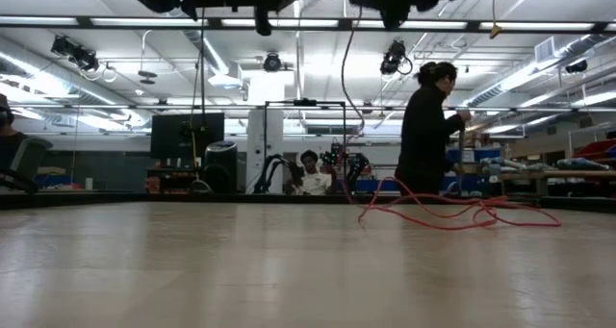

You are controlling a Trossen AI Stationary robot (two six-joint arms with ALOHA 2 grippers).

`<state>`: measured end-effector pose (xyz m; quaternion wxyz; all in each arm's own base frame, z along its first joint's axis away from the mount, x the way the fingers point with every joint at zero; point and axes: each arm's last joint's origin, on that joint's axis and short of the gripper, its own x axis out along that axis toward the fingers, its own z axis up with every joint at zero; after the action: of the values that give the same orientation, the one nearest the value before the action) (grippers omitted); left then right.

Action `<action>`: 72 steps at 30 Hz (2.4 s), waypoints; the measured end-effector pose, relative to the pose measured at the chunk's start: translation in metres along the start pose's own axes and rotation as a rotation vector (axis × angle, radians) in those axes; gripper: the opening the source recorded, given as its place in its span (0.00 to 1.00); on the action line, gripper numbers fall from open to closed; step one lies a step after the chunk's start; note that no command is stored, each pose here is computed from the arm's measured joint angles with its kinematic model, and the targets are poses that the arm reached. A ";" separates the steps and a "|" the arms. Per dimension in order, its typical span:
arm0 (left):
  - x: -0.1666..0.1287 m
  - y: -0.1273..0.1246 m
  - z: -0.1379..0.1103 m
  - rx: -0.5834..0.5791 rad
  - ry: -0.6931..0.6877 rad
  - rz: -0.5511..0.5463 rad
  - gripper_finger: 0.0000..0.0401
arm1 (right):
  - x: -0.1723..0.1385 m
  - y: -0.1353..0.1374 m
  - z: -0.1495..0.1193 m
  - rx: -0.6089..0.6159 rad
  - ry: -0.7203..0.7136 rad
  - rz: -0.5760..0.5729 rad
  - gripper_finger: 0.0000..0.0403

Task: Coil cords
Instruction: Coil the red wire cable onto the black spool

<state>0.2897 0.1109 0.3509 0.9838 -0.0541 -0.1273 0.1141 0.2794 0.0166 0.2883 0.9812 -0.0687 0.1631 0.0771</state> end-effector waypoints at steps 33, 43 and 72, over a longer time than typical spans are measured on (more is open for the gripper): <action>-0.007 -0.005 -0.039 0.352 0.410 0.125 0.01 | -0.039 -0.039 -0.064 0.076 0.695 -0.985 0.00; -0.022 -0.005 -0.065 0.490 0.723 -0.018 0.01 | -0.059 -0.053 -0.073 0.006 0.808 -1.260 0.00; -0.043 0.013 -0.072 0.881 1.065 0.526 0.01 | -0.102 -0.011 0.020 0.095 0.004 -0.776 0.00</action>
<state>0.2650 0.1079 0.2694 0.7830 0.2692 0.4422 0.3449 0.1917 -0.0045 0.3417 0.9392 -0.0799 0.1304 -0.3076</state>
